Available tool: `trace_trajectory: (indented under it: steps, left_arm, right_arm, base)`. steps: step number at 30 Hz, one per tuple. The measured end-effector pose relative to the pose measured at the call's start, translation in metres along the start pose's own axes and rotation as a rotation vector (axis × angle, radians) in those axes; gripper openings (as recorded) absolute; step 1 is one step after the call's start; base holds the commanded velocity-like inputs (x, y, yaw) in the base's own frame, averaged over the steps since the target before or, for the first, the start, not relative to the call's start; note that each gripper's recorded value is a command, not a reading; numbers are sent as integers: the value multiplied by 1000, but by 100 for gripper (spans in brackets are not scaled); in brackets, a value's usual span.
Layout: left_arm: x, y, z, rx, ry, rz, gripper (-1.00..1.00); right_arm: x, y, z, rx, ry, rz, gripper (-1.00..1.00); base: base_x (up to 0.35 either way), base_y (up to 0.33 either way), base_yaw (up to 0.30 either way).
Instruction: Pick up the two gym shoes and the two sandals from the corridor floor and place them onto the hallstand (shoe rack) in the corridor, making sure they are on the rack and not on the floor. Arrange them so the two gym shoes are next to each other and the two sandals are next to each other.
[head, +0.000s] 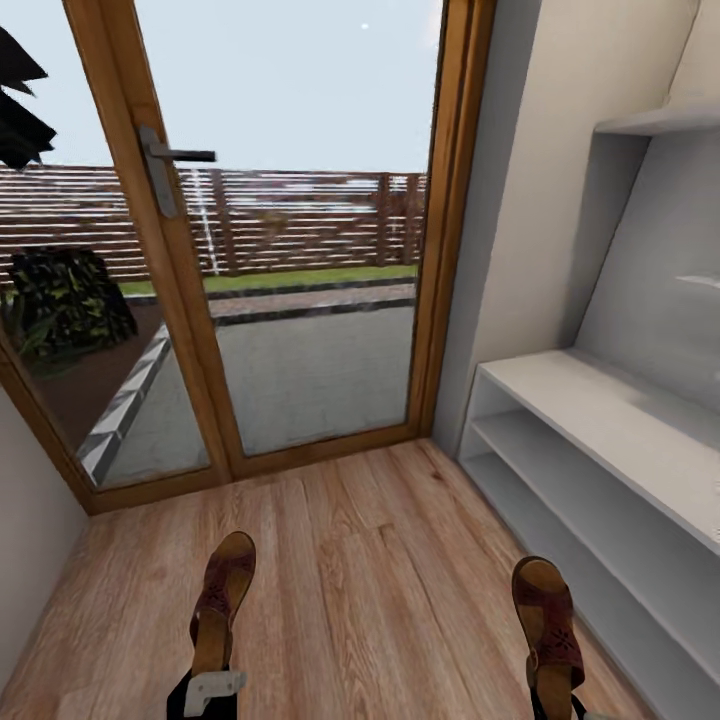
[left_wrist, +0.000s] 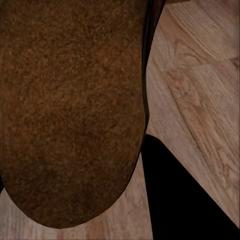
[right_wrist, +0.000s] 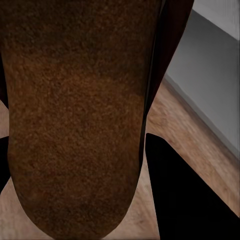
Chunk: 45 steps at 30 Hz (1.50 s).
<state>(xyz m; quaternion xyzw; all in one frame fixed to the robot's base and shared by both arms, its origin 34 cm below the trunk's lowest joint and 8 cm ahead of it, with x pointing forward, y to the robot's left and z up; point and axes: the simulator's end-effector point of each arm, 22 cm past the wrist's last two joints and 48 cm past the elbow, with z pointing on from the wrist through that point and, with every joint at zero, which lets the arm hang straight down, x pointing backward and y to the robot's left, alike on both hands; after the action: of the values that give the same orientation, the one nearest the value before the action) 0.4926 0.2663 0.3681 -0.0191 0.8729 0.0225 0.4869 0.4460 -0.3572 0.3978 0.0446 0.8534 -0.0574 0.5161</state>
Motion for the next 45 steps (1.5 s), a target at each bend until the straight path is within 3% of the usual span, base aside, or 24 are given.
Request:
trace_trajectory:
  steps: [11,30,45]
  left_arm:
    - [0,1,0,-2,-1,-2,-100]
    - [0,3,0,-4,-1,-3,-100]
    - [0,3,0,-5,0,-3,-100]
  right_arm:
    - [-1,0,0,0,-2,-1,-100]
    - [0,0,0,-2,0,0,-100]
    - [2,1,0,-2,4,0,-100]
  base:
    - [180,276,-300]
    - [6,290,-300]
    - [0,34,-300]
